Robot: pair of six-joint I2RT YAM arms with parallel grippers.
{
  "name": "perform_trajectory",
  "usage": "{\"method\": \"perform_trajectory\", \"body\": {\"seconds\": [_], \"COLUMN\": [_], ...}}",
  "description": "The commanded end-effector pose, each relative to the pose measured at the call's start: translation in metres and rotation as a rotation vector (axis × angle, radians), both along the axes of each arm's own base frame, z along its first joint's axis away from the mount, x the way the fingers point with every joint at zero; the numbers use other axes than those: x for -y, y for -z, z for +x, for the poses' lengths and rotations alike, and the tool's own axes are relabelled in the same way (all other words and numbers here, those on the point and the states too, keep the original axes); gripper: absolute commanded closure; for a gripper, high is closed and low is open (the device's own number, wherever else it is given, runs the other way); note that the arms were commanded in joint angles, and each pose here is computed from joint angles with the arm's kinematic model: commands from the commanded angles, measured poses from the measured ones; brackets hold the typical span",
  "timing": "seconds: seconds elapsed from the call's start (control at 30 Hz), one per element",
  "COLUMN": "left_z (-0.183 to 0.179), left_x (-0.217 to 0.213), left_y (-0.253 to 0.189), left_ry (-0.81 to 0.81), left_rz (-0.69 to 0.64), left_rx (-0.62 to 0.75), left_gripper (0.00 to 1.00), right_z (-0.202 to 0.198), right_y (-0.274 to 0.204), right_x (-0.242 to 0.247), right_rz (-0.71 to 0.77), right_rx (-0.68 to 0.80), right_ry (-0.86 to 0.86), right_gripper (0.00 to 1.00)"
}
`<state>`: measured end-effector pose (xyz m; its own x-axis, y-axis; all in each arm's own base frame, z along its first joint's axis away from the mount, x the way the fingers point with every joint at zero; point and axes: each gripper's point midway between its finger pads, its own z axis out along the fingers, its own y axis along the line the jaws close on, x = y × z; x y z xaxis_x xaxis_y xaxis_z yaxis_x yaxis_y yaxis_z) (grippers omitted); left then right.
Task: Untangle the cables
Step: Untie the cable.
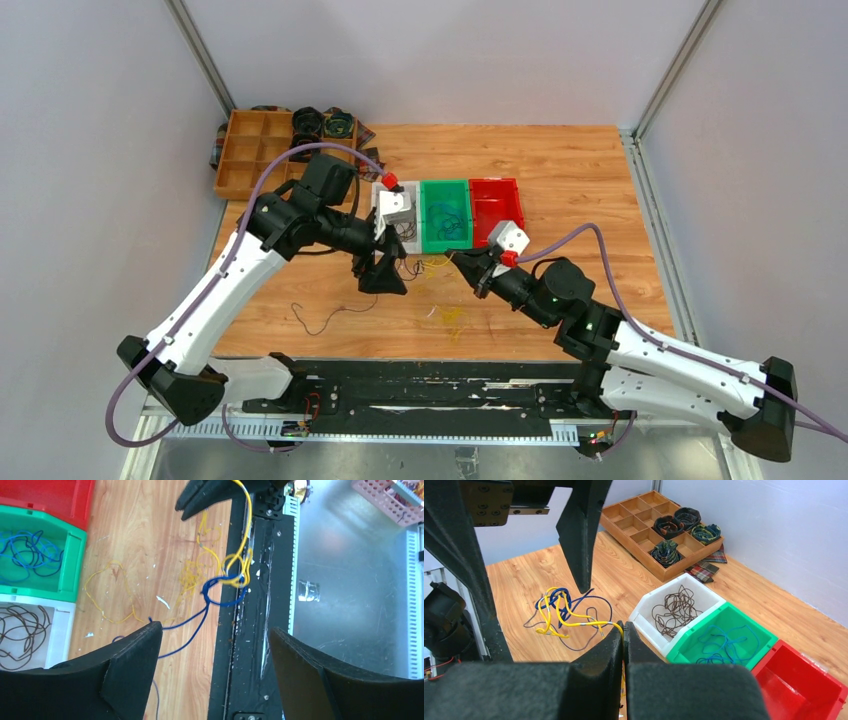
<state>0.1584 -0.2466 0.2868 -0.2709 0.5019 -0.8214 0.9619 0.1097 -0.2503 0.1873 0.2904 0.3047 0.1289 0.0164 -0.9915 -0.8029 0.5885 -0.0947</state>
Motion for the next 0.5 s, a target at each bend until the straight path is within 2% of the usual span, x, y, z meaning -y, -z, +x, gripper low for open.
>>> {"method": "perform_trajectory", "body": {"seconds": [0.0,0.27,0.47], "left_z": [-0.018,-0.004,0.007], "left_x": [-0.01,-0.022,-0.011], "left_y": [0.005,0.044,0.038], "left_ry": [0.097,0.158,0.153], "left_rz": [0.004,0.108,0.07], "left_rx": [0.051,0.196,0.22], "left_gripper": [0.17,0.23,0.27], "right_z": [0.001,-0.006,-0.006], "right_y": [-0.004,-0.013,-0.015], "right_x": [0.013,0.013,0.0], "right_rz": [0.078,0.128,0.182], "right_rx": [-0.043,-0.069,-0.121], "right_ry": [0.034,0.0,-0.031], "right_gripper": [0.99,1.0,1.0]}}
